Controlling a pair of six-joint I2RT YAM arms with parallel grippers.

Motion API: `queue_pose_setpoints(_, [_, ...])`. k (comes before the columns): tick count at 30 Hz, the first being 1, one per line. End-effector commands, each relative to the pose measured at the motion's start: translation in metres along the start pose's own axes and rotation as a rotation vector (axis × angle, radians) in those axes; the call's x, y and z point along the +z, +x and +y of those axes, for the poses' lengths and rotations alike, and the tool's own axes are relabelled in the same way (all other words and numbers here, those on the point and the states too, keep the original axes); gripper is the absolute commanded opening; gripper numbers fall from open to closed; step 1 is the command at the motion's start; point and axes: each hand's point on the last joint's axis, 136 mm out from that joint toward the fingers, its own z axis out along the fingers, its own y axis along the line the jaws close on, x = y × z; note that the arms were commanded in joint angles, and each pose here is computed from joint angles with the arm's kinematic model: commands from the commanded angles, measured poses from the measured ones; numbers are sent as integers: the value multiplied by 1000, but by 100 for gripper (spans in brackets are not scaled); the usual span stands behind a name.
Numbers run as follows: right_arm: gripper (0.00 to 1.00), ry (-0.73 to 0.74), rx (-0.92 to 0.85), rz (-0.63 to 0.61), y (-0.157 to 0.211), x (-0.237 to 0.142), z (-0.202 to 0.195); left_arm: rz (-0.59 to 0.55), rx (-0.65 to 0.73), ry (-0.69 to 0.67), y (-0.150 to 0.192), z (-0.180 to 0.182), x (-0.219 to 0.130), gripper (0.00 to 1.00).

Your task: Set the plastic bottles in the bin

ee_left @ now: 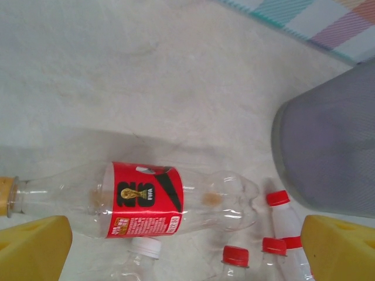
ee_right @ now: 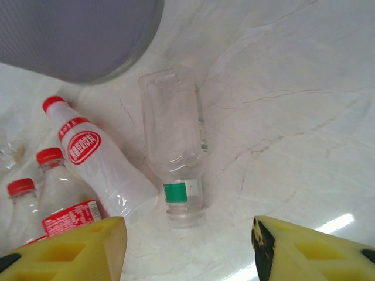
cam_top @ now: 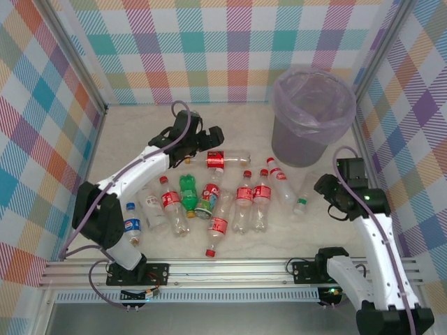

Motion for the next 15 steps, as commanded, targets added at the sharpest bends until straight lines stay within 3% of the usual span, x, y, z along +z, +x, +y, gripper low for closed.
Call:
queue_pose_setpoints(1, [57,67,1,-45,-8,-39,-18,24,-139,-5,-5,14,11,100])
queue_pose_setpoints(8, [55,-46,-105,-265,-63,-119,7,-11,-275,-14,-5,39,25,99])
queue_pose_setpoints(15, [55,-178,-213,-338,-118,-133,71,-89,-158,-100,-8,43,-13,99])
